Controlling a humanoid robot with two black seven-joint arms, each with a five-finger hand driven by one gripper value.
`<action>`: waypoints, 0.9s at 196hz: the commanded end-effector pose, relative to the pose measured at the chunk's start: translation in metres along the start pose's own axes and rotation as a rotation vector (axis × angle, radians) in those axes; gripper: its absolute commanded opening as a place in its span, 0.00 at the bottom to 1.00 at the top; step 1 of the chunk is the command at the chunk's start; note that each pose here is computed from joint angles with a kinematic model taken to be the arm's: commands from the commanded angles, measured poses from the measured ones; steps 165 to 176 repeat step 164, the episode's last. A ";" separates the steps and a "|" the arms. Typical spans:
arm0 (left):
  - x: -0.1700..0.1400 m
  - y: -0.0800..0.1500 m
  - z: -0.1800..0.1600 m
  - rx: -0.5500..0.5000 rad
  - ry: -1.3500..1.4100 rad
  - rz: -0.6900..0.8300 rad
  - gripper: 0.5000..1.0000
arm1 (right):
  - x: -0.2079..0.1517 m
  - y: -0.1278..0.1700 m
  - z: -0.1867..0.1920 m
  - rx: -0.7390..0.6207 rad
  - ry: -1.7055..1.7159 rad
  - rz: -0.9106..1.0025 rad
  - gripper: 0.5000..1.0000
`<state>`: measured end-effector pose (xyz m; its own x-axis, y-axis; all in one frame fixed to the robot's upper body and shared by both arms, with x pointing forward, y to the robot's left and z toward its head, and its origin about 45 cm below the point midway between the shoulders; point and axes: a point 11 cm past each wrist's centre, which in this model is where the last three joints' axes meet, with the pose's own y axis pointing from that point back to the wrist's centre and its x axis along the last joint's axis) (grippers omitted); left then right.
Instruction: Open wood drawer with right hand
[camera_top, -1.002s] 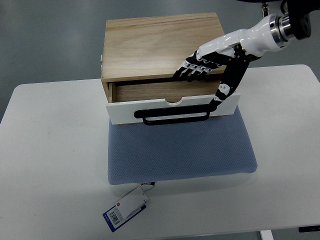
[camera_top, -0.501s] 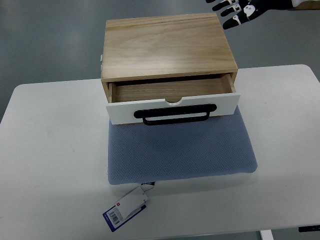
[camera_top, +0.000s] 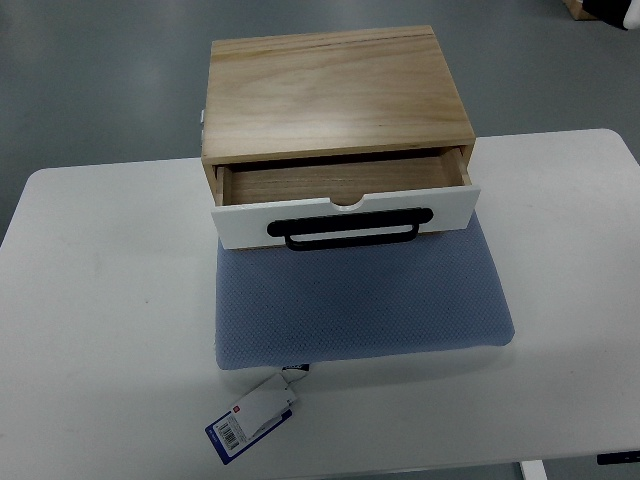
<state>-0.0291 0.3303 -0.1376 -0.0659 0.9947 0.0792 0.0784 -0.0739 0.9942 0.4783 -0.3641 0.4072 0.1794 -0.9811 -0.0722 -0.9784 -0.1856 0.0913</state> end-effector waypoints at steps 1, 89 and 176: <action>0.000 0.000 0.000 0.000 0.000 0.000 1.00 | 0.016 0.001 0.019 0.001 -0.078 0.071 0.84; 0.000 0.000 0.000 0.000 0.000 0.000 1.00 | 0.067 0.033 0.125 -0.012 -0.317 0.262 0.85; 0.000 0.000 0.000 0.000 0.001 0.000 1.00 | 0.049 0.038 0.181 -0.095 -0.379 0.259 0.86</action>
